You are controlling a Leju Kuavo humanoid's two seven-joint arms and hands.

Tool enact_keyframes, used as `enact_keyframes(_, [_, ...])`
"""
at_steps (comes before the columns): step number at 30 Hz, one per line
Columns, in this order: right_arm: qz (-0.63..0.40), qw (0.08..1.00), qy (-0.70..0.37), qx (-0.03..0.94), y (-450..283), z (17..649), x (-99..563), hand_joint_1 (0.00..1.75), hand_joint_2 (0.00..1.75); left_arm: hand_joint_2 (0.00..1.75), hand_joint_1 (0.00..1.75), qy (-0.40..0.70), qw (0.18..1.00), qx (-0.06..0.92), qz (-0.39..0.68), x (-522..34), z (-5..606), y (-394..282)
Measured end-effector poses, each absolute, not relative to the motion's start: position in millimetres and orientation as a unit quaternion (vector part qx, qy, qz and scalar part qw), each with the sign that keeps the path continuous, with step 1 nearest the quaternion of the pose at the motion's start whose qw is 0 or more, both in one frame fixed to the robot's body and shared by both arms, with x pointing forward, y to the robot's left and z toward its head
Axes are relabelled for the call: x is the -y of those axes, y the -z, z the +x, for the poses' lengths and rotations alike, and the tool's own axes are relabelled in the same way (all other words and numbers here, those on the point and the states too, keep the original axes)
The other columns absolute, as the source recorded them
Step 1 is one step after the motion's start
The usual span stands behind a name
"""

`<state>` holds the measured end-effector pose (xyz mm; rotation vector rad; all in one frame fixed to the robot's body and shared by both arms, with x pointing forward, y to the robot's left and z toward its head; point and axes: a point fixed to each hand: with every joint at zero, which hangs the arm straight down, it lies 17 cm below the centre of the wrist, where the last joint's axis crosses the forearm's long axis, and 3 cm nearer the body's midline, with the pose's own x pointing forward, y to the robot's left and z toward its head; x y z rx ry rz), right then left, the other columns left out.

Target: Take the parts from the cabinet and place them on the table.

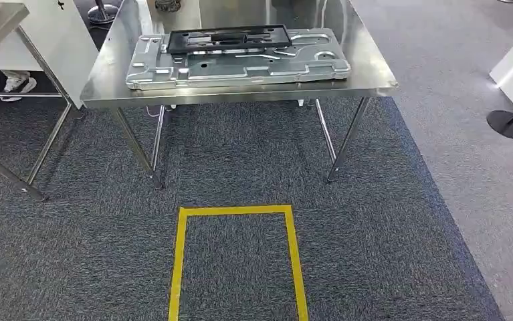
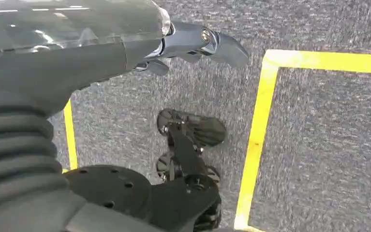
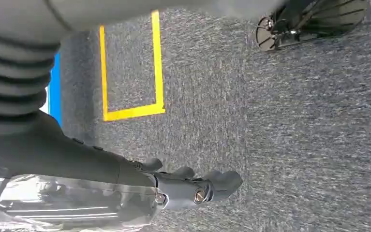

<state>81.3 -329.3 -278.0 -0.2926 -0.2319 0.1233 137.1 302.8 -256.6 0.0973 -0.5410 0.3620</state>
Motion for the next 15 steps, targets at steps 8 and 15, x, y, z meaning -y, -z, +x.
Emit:
enact_keyframes(8, [-0.138, 0.98, -0.036, 0.136, 276.4, 87.8, 330.1, 0.0, 1.75, 1.75, 0.0, -0.184, 0.945, 0.264, 0.053, -304.7, 135.6, 256.9])
enact_keyframes(15, [-0.126, 0.983, -0.016, 0.133, 277.5, 81.3, 327.1, 0.0, 1.75, 1.75, 0.0, -0.167, 0.954, 0.242, 0.052, -302.4, 120.5, 262.1])
